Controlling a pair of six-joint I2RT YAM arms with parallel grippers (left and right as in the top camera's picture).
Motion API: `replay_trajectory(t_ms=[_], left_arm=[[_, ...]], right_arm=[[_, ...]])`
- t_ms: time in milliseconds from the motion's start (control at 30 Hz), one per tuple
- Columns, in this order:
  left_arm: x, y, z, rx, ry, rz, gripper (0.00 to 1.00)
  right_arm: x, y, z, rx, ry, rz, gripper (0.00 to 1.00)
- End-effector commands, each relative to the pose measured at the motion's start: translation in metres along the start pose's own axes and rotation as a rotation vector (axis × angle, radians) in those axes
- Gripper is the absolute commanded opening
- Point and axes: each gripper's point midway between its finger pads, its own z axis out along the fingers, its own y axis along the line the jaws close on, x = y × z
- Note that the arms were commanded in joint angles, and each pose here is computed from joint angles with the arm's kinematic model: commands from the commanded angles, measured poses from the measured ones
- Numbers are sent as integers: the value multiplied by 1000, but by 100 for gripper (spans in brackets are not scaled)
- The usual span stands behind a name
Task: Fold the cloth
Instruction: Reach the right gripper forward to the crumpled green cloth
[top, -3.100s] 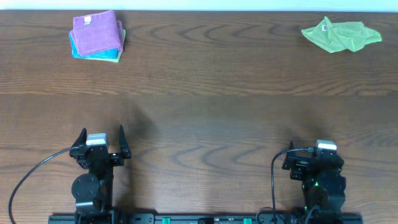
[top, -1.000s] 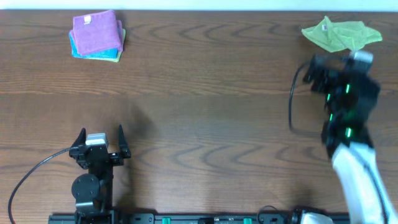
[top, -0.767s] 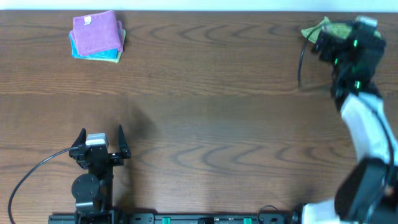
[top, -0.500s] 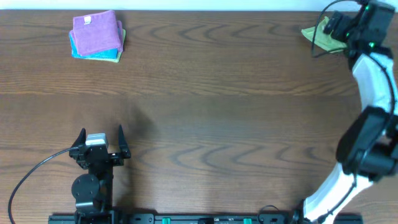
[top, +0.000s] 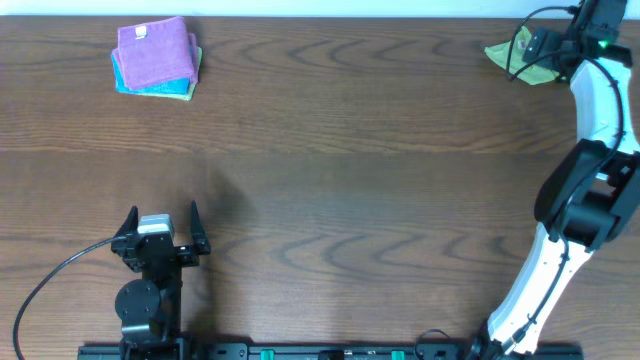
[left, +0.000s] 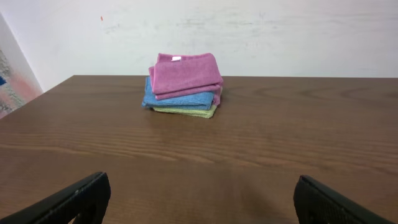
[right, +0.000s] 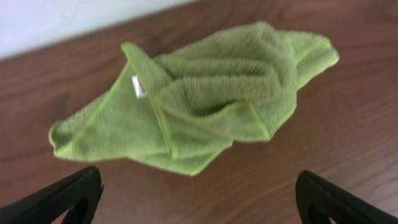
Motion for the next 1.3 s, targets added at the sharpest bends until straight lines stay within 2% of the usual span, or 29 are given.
replay_trajectory(t_ms=[0, 33, 67, 133, 333, 533, 733, 1033, 1267], left_arm=[[20, 2, 3, -13, 48, 19, 95], [20, 2, 3, -13, 48, 19, 95], [20, 2, 3, -13, 48, 19, 95], [20, 2, 3, -13, 48, 19, 96], [20, 2, 3, -13, 48, 19, 95], [20, 2, 3, -13, 48, 19, 95], [20, 2, 3, -13, 48, 19, 95], [20, 2, 3, -13, 48, 19, 95], [20, 2, 3, -13, 48, 19, 95]], right_arm=[[-7, 5, -5, -31, -9, -14, 93], [-6, 6, -5, -34, -4, -14, 88], [-5, 6, -5, -35, -4, -14, 88], [-5, 11, -5, -60, -2, -21, 99], [-25, 5, -6, 41, -87, -26, 97], [-34, 4, -1, 70, -140, -23, 91], [-21, 0, 23, 72, -116, 6, 85], [8, -3, 56, 77, -51, 25, 81], [3, -4, 59, 73, -78, 46, 78]])
